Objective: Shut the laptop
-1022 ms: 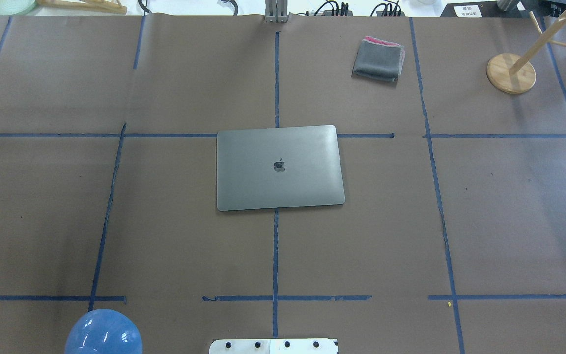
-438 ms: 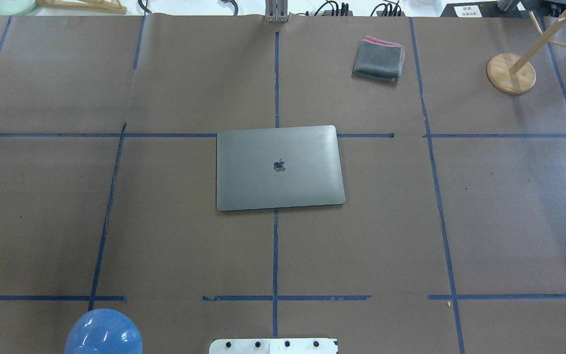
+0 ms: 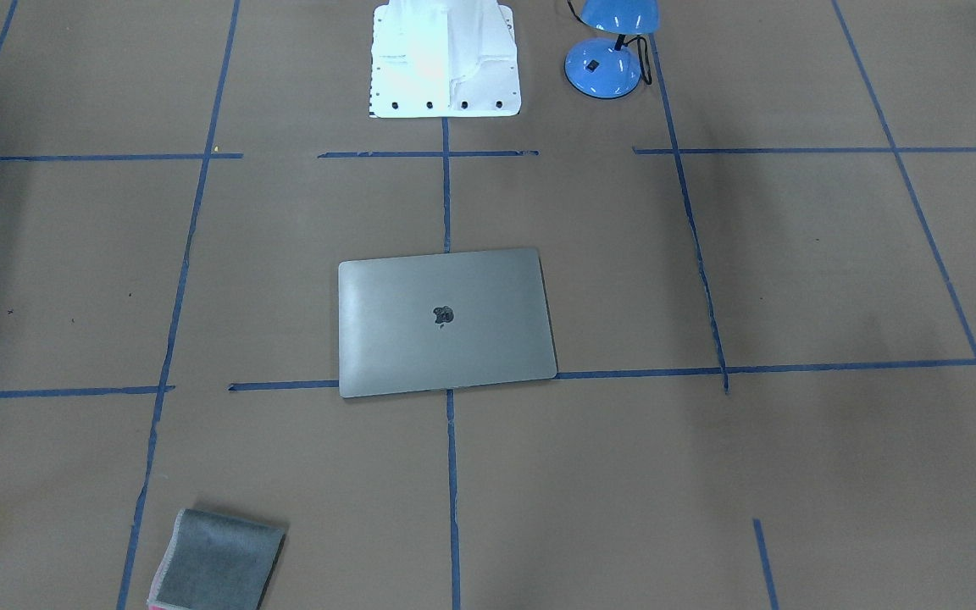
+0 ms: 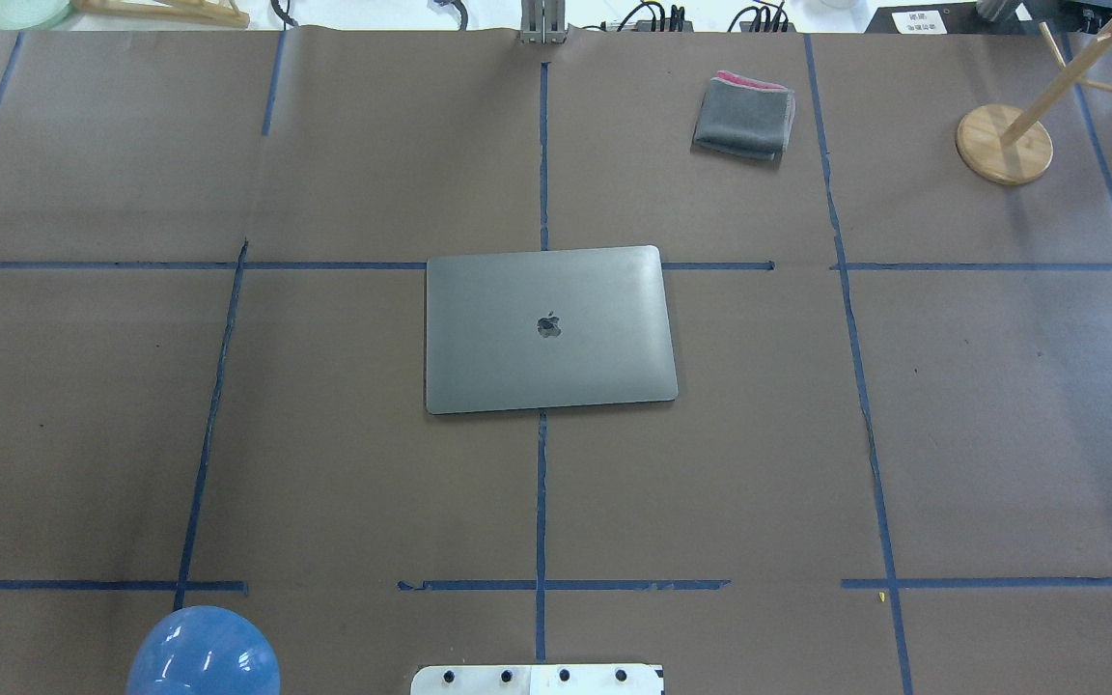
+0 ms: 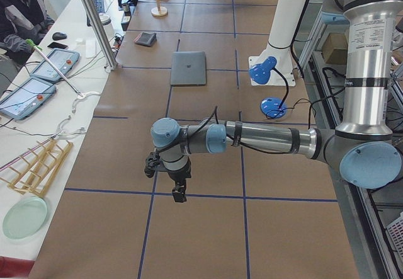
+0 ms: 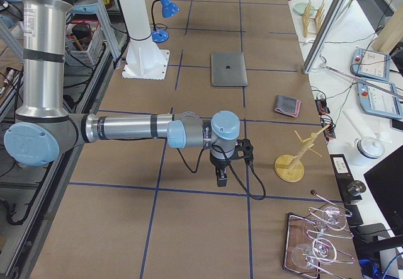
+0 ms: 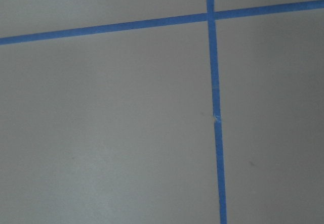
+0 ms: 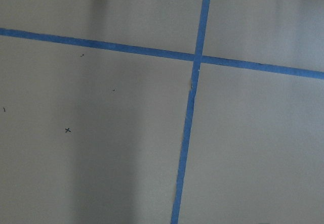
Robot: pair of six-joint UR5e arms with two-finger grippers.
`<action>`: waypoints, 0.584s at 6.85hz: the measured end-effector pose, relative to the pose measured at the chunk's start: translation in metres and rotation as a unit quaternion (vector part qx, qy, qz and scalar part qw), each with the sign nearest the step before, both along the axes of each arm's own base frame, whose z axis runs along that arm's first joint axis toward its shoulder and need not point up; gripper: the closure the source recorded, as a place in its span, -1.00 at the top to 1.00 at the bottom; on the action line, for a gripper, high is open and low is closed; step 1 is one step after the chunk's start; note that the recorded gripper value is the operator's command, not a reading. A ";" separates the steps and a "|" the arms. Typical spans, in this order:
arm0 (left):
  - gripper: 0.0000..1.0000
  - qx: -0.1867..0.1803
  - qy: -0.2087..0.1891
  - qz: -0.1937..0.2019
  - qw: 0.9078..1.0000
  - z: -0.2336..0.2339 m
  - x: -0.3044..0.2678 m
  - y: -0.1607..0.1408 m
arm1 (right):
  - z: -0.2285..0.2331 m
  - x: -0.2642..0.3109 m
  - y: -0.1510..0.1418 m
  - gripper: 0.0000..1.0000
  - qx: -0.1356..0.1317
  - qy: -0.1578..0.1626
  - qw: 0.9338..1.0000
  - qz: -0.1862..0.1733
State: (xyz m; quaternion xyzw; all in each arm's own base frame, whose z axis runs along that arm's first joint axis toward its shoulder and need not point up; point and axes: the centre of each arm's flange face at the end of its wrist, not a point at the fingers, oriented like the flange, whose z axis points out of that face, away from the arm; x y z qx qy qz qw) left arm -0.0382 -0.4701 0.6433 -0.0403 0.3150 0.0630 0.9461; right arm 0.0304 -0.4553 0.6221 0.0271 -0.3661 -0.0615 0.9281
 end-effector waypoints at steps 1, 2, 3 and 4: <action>0.99 0.001 -0.003 0.001 1.000 0.000 0.000 0.000 | 0.000 0.000 0.000 1.00 0.000 0.000 1.000 0.000; 0.99 0.001 -0.004 0.001 1.000 0.000 0.000 0.000 | -0.001 0.000 0.000 1.00 0.001 0.000 1.000 0.000; 0.99 0.001 -0.004 0.001 1.000 0.000 0.000 0.000 | -0.001 0.000 0.000 1.00 0.001 0.000 1.000 0.000; 0.99 0.001 -0.004 0.001 1.000 0.000 0.000 0.000 | -0.001 0.000 0.000 1.00 0.001 0.000 1.000 0.000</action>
